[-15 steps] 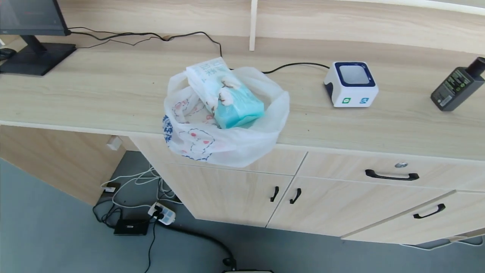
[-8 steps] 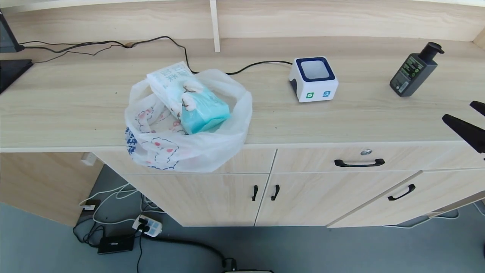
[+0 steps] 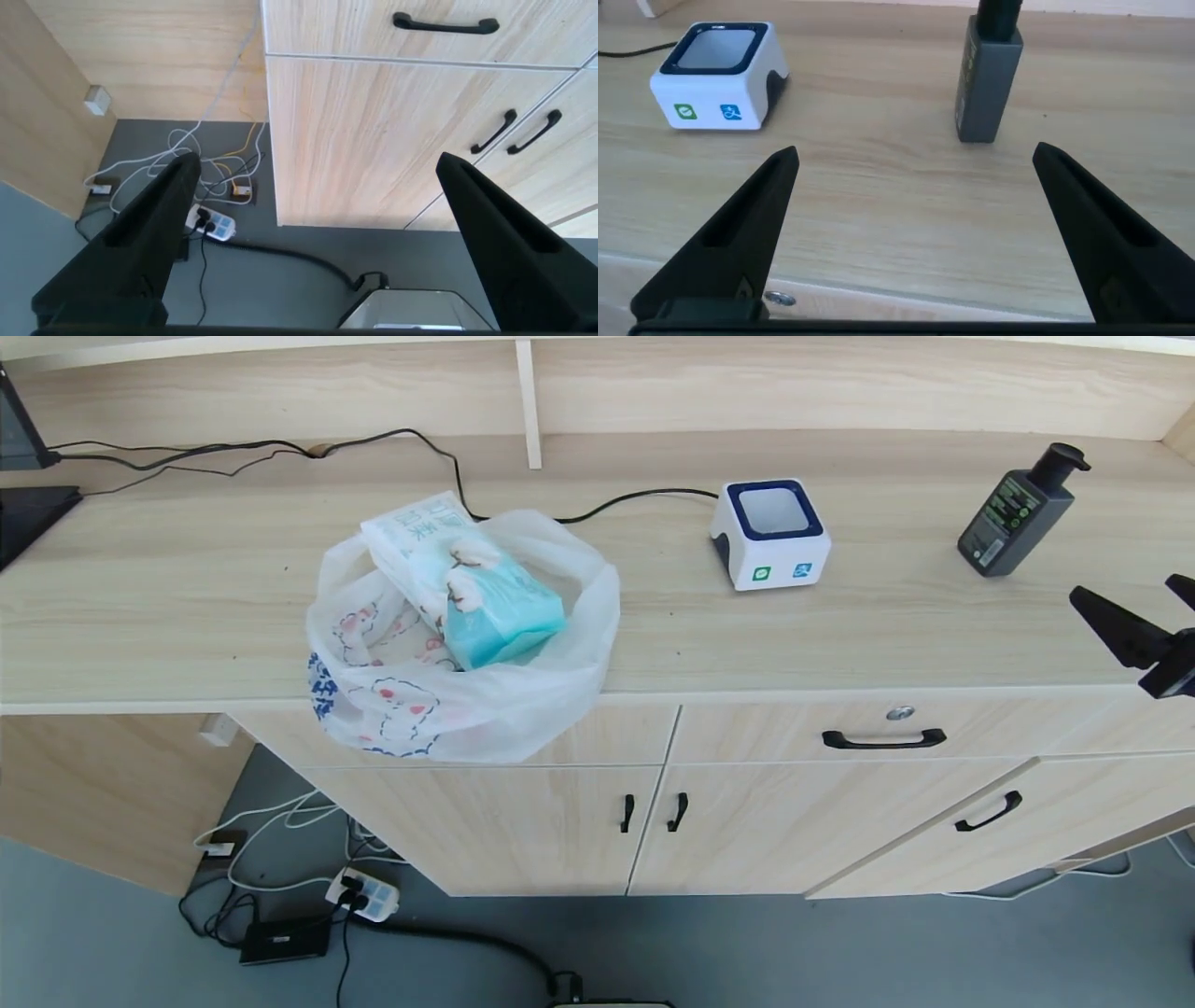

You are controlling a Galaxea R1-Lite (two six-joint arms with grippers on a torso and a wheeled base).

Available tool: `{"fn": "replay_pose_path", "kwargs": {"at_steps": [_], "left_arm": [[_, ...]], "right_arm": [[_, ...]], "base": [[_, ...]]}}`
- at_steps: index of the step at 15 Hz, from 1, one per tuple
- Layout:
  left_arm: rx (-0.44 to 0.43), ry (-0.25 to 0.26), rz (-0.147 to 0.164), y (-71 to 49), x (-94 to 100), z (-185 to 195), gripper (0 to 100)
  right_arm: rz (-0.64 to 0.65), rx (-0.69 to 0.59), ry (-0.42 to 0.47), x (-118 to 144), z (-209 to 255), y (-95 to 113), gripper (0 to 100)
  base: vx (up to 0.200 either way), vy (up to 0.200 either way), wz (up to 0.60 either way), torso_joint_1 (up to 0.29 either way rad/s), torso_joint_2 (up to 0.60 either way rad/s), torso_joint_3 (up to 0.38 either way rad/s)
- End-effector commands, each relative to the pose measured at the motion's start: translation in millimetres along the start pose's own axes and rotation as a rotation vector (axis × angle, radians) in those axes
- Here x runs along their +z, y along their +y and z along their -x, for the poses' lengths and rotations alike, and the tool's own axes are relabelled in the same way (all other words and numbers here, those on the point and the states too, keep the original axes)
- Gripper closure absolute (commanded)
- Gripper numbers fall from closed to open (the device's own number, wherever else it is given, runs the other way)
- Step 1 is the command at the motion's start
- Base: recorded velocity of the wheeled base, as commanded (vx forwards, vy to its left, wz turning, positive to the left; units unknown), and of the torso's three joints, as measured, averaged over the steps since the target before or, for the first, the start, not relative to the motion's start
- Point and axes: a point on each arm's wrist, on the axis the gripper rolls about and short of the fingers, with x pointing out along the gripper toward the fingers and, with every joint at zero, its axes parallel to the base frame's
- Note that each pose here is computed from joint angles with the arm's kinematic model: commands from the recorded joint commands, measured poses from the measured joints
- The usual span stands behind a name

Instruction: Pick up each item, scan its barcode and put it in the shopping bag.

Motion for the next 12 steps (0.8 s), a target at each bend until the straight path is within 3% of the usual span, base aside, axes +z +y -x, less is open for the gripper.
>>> {"fn": "replay_pose_path", "kwargs": {"at_steps": [1, 7, 12], "left_arm": [[0.000, 0.000, -0.001, 0.0, 0.0, 0.0, 0], [0.000, -0.005, -0.001, 0.0, 0.5, 0.0, 0], [0.000, -0.006, -0.001, 0.0, 0.7, 0.0, 0]], "right_arm": [[0.018, -0.026, 0.005, -10.4, -15.2, -16.3, 0], [0.006, -0.062, 0.038, -26.0, -19.3, -31.5, 0], [0.020, -0.143, 0.055, -32.5, -14.8, -59.1, 0]], "base": [[0.200, 0.000, 0.00, -0.012, -0.01, 0.007], [0.200, 0.000, 0.00, 0.003, 0.00, 0.004], [0.000, 0.000, 0.00, 0.000, 0.00, 0.000]]}}
